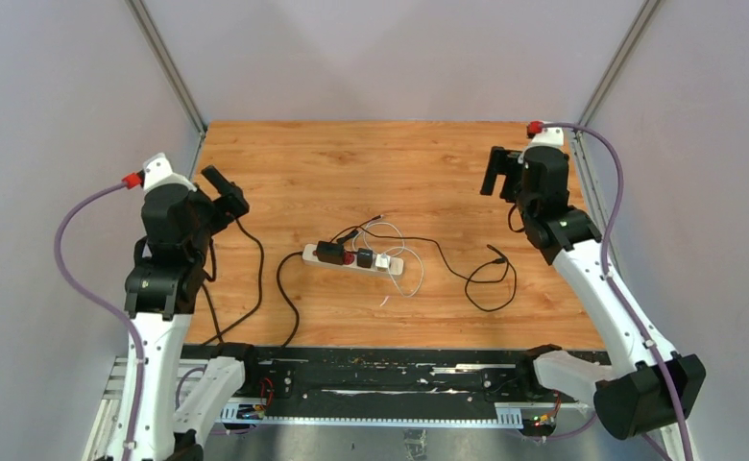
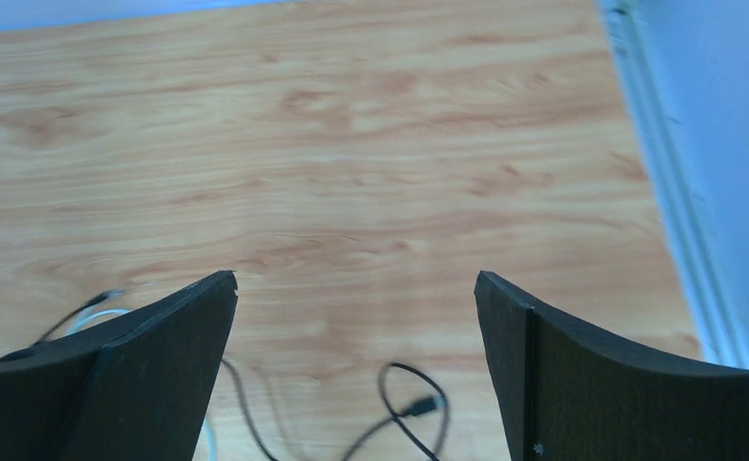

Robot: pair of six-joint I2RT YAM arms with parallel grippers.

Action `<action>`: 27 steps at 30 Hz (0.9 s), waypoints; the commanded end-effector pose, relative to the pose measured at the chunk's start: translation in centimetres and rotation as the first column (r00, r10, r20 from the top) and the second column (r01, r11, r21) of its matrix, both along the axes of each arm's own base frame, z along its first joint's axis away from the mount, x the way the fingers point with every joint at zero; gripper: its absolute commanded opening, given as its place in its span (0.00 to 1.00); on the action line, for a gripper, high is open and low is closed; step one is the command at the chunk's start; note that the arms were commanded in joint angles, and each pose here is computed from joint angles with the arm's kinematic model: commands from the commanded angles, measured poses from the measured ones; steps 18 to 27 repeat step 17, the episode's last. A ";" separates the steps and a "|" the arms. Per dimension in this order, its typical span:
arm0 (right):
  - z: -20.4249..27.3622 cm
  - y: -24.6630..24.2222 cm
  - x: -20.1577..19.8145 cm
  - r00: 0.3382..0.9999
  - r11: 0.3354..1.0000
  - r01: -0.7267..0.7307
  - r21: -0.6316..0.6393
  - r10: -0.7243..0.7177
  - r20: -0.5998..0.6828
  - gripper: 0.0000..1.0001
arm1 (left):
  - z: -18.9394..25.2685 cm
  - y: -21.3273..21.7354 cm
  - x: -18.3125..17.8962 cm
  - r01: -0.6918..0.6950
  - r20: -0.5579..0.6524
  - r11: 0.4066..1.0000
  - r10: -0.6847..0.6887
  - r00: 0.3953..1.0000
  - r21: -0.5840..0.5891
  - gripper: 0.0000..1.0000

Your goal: Insert the plug

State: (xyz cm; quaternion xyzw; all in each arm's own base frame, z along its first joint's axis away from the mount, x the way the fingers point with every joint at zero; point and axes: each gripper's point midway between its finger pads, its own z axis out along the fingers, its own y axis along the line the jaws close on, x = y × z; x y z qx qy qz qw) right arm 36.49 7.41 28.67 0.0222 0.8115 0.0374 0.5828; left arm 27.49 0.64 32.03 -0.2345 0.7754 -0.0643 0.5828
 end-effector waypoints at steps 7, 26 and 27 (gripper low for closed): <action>-0.4 -9.6 -5.5 0.915 0.901 0.399 -0.169 -0.402 0.020 1.00 | 0.2 3.2 -3.8 -0.153 -0.022 0.985 0.156 0.988 0.082 1.00; -0.7 -9.1 -5.8 0.933 0.919 0.359 -0.163 -0.360 0.026 1.00 | -0.5 3.0 -3.5 -0.131 -0.046 0.987 0.136 0.990 0.090 1.00; -0.7 -9.1 -5.8 0.933 0.919 0.359 -0.163 -0.360 0.026 1.00 | -0.5 3.0 -3.5 -0.131 -0.046 0.987 0.136 0.990 0.090 1.00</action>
